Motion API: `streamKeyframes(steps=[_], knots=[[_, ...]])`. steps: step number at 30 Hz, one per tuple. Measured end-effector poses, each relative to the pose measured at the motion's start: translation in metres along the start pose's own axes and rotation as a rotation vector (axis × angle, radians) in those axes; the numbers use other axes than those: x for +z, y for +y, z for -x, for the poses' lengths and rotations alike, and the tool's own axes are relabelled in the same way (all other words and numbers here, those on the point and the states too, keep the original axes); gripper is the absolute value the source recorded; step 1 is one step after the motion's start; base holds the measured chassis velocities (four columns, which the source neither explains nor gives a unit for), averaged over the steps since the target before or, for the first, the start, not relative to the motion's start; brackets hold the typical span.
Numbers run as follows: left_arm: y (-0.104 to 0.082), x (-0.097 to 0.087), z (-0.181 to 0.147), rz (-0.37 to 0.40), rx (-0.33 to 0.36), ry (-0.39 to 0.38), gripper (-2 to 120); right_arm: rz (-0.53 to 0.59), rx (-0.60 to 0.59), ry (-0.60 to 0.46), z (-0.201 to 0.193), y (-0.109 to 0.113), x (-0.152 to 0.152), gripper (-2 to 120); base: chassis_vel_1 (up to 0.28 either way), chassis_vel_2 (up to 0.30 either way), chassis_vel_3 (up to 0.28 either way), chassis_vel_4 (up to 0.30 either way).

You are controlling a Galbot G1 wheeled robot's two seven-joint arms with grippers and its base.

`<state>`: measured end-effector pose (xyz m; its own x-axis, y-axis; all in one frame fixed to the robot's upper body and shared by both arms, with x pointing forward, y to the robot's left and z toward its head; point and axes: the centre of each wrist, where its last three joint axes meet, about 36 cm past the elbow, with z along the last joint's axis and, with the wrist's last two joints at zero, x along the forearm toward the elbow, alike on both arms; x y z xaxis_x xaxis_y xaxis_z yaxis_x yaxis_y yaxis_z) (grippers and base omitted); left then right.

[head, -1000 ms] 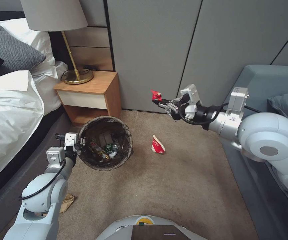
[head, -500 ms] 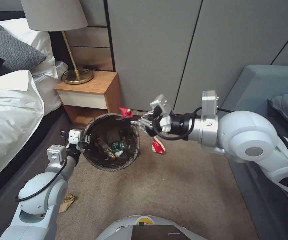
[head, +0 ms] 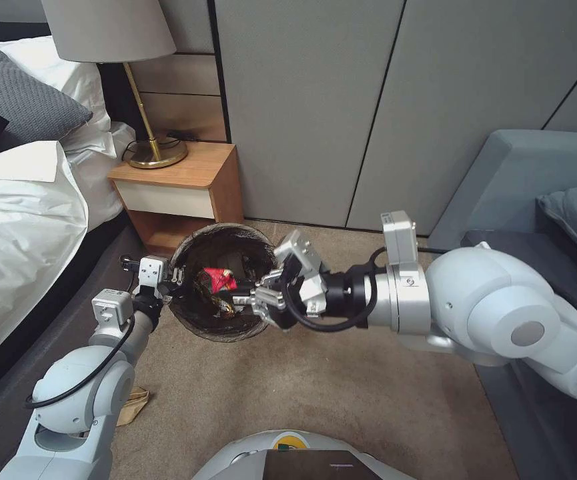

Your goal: Pick up the trash bin, then pick up the garbage from the floor and place it into the trash bin.

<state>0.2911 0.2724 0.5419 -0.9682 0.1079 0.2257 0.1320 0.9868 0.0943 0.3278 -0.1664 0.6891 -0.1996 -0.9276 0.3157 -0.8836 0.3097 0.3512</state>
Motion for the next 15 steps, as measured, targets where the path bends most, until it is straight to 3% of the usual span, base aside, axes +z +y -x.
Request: streamKeyframes(steps=[15], knots=[[-0.003, -0.003, -0.008, -0.003, -0.004, -0.013, 0, 0.051, 0.109, 0.039, 0.049, -0.055, -0.006, 0, 0.000, 0.000, 0.000, 0.000]])
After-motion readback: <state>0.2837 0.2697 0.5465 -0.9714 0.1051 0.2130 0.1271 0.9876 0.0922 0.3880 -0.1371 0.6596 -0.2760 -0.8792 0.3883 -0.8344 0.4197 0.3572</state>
